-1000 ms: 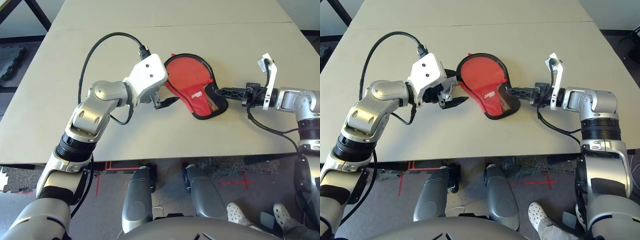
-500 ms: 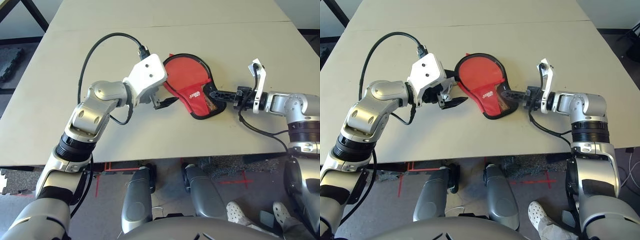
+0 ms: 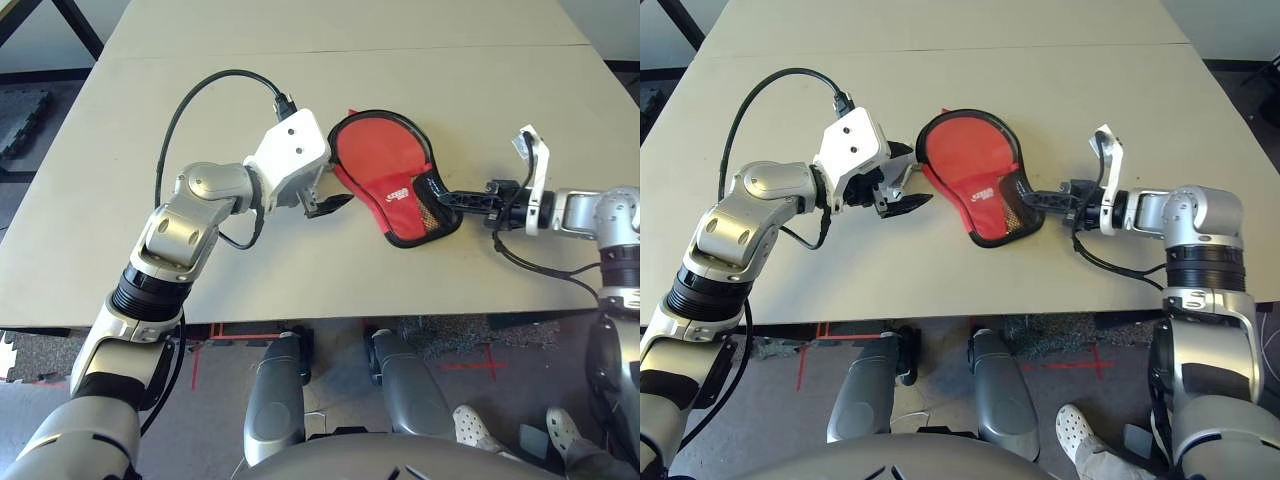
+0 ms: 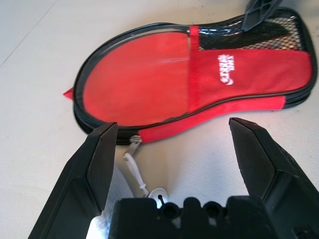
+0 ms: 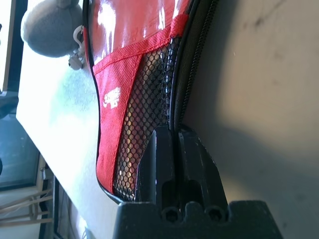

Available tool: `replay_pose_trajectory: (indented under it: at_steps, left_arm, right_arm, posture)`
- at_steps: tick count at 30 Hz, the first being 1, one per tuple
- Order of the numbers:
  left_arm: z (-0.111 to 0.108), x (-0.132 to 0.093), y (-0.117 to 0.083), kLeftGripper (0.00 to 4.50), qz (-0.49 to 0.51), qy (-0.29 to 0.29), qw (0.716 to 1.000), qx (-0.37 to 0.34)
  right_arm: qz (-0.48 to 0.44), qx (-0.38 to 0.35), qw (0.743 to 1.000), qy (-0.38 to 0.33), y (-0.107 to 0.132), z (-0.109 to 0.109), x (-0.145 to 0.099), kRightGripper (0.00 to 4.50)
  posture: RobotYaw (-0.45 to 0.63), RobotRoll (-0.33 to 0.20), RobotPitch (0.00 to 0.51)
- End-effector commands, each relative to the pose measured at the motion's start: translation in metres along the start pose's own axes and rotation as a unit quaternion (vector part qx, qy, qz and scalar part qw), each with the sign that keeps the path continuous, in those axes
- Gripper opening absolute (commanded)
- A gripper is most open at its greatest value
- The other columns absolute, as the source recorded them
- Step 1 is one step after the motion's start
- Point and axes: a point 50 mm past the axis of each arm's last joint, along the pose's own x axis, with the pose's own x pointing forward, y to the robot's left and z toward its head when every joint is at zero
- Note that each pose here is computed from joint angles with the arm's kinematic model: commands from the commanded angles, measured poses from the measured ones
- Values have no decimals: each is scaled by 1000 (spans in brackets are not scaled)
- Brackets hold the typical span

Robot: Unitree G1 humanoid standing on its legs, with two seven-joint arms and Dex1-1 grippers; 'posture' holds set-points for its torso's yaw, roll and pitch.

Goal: Store the ping-pong paddle in its case and zip it.

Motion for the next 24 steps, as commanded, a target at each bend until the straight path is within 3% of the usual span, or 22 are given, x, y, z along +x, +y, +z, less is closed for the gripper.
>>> replay_pose_trajectory:
  at_steps: [1,10,24]
  left_arm:
    - [-4,-1,1,4500,1,4,1000,-3]
    - [-4,2,0,4500,-1,-1,1000,-4]
    - [-5,2,1,4500,1,-1,1000,-4]
  right_arm:
    - [11,16,1000,17,5,-11,-12,43]
    - [31,34,998,36,21,-39,-15,43]
    - [42,34,997,52,30,-50,-12,43]
  posture:
    - [21,0,241]
    - [4,0,246]
    - [15,0,245]
